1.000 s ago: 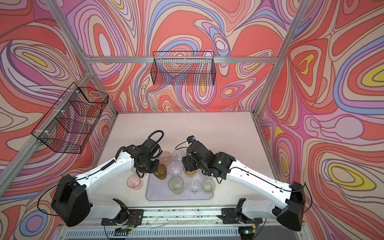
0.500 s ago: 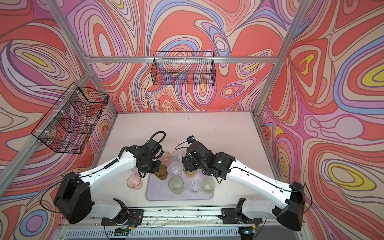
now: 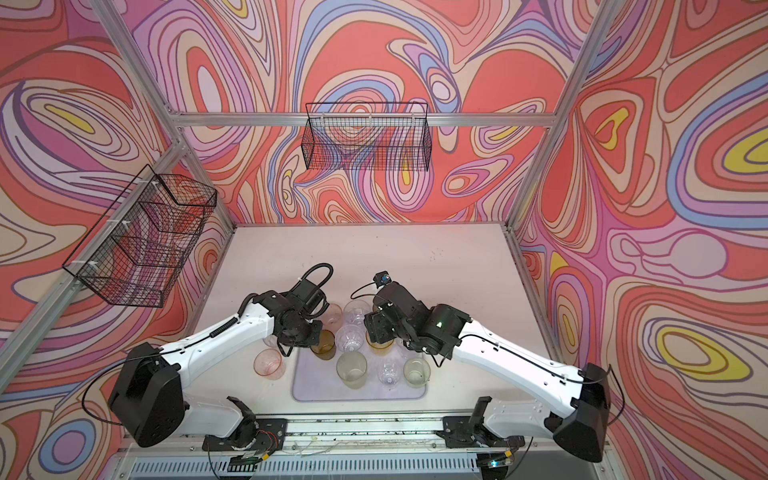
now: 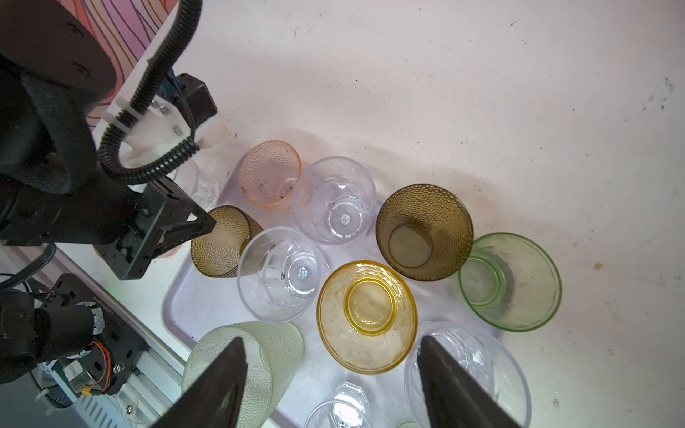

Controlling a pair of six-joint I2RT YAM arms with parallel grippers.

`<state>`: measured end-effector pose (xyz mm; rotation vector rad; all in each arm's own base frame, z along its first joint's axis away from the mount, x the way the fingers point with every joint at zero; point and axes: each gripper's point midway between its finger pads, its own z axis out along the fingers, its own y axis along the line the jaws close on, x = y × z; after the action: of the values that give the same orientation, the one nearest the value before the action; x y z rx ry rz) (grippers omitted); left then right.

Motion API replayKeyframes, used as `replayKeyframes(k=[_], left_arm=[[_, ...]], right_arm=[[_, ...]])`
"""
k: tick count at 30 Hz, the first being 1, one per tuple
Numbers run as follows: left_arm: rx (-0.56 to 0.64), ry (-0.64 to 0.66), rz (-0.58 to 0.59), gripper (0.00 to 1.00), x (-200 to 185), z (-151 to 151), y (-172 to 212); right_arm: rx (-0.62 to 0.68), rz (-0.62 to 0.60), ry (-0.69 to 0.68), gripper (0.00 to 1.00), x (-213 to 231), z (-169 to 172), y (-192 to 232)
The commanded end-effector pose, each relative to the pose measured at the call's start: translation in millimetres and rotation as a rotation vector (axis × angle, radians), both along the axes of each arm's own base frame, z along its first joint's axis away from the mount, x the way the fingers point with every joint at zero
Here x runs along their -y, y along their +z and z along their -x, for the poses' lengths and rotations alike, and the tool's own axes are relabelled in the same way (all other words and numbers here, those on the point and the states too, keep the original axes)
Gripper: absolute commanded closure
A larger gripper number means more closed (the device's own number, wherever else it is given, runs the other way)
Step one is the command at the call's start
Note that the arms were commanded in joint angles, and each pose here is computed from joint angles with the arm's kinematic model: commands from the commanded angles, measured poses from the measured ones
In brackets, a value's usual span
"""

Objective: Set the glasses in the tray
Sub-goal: 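Lower the olive dimpled cup onto the tray beside the pink frosted cup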

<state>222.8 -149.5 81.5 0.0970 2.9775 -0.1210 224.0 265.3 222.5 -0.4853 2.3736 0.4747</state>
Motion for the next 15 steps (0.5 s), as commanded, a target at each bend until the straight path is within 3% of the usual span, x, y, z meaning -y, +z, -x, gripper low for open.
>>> replayKeyframes(k=[1, 15], left_arm=[[-0.009, 0.012, -0.016, 0.88, -1.4, 1.7, -0.3], [0.0, 0.019, -0.001, 0.75, -0.5, 2.0, 16.4]], right_arm=[[0.005, -0.007, -0.008, 0.24, -0.7, -2.9, 1.4], [0.007, -0.008, -0.003, 0.24, -1.0, -2.6, 2.5]])
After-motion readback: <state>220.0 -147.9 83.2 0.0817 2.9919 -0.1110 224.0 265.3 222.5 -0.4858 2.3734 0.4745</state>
